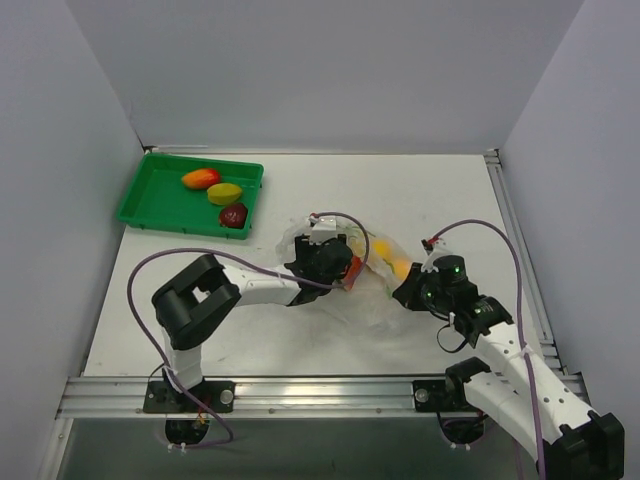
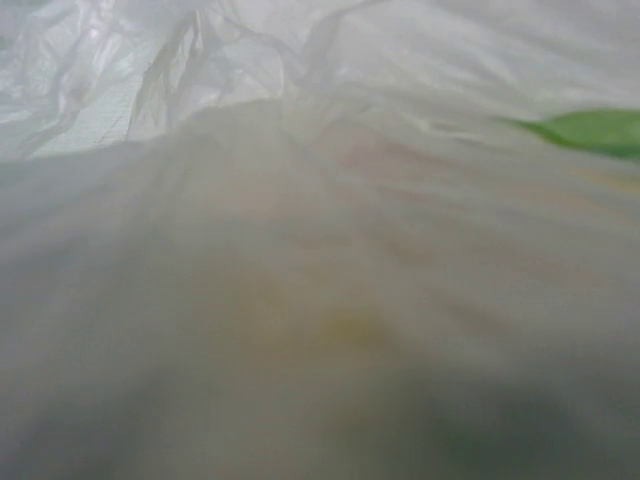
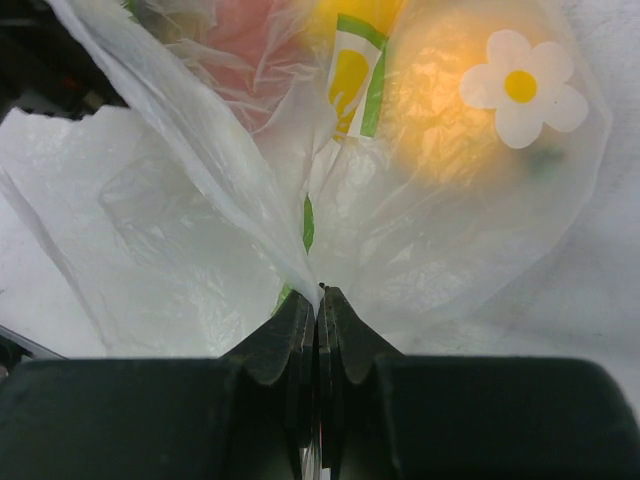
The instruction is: Untie the knot of the plastic bag and take out the fruit
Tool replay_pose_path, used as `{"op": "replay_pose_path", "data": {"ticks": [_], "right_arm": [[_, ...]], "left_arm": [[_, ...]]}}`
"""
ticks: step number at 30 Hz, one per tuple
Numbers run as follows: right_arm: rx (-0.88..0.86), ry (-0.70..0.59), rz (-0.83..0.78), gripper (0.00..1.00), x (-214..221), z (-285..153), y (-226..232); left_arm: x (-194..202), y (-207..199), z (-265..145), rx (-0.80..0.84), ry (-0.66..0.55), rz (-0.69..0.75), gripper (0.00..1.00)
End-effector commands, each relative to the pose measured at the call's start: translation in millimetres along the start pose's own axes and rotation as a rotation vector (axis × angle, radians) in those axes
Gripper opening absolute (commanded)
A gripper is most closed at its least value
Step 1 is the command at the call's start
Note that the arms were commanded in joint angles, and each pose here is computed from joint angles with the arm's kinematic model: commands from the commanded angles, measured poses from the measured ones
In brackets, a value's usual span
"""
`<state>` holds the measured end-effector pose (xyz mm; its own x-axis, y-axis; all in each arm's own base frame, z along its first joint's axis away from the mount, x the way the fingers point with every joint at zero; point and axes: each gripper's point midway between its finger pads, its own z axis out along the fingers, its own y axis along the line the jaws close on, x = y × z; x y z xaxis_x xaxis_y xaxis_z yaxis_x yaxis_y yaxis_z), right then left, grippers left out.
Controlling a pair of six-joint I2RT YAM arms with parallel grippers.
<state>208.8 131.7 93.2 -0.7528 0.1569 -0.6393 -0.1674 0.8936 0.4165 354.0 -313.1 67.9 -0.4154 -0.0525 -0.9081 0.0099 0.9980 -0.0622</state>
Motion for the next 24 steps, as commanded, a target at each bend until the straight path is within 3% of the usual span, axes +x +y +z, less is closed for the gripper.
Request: {"op": "replay_pose_path", "data": {"ticks": [1, 9, 13, 18, 22, 24], "right_arm": [[0.037, -0.053, -0.009, 0.00, -15, -6, -2], [0.111, -0.089, 0.005, 0.00, -29, -10, -11], [0.135, -0.091, 0.014, 0.00, -33, -9, -13], [0.161, -0.106, 0.020, 0.00, -43, -10, -15], [0.167, -0.105, 0.014, 0.00, -50, -10, -13], [0.168, -0.099, 0.014, 0.00, -51, -8, -12]], "left_arm": [[-40, -16, -32, 0.126, -0.041, -0.012, 0.22], [-45, -25, -95, 0.417, 0.026, 0.092, 0.23], [-44, -41, -138, 0.667, 0.051, 0.144, 0.23], [-49, -50, -169, 0.814, 0.097, 0.222, 0.23], [-72, -60, -193, 0.910, 0.073, 0.202, 0.24], [-104, -62, -202, 0.926, 0.011, 0.157, 0.24]]}}
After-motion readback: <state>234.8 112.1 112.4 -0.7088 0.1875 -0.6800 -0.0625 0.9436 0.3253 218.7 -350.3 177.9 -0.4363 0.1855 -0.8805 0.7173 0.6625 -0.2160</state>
